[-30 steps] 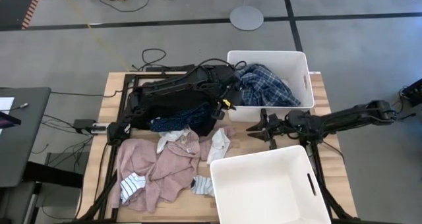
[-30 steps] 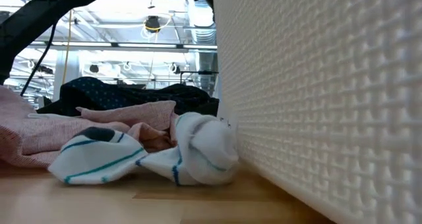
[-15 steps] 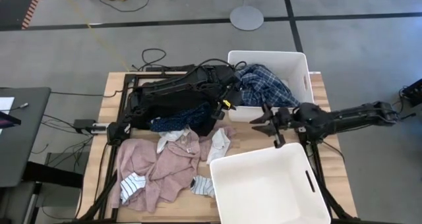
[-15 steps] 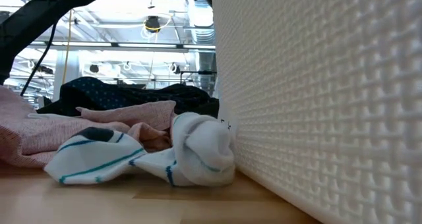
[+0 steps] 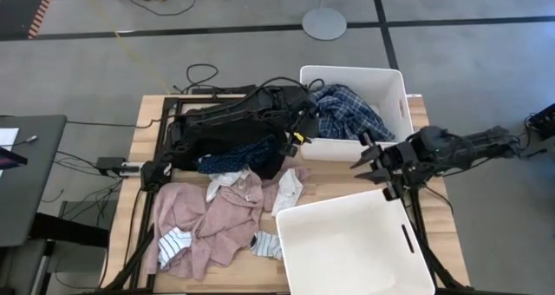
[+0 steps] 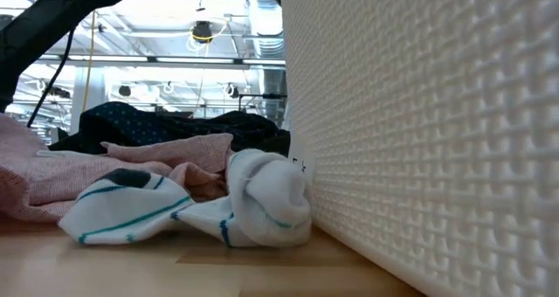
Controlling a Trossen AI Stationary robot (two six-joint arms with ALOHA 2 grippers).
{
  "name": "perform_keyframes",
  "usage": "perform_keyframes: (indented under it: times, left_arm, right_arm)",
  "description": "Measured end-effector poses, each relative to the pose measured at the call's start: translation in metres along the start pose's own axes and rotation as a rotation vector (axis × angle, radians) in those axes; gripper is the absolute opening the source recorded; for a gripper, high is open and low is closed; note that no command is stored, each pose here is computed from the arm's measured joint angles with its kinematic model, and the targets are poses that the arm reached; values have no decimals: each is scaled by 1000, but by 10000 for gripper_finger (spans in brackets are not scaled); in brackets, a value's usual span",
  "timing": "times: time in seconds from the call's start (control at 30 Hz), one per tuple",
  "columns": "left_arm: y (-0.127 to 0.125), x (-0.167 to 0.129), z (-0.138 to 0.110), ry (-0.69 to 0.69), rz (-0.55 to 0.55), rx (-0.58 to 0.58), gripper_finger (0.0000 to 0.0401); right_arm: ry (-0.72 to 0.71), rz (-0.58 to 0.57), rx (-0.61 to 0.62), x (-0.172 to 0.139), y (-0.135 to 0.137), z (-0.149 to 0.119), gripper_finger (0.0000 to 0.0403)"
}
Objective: Sort clothes
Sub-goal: Put the white sock into the bottom white laundry bin
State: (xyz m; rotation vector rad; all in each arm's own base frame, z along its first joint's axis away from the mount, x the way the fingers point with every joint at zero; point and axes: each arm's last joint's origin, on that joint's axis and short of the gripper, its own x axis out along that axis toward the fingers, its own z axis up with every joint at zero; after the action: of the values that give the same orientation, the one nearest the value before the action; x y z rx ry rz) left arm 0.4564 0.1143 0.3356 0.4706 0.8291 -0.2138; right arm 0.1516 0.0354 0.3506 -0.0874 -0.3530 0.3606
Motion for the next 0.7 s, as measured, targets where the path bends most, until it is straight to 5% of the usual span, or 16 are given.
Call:
perform_keyframes:
  times: [0.27,0.4,0.53,0.7]
  left_arm:
    - [-7,-71,26,-109,149,15,215]
    - [-24,-114,34,-167,120,-29,243]
    - [-66,-153,47,-204,-29,-63,241]
    - [-132,-161,65,-86,-112,-18,230]
  right_arm:
    - [166,-37,-13,2,3,18,112]
    - [227,-40,-15,1,5,17,112]
    - [308,-7,36,2,10,10,112]
    - [499,65,106,7,23,-12,113]
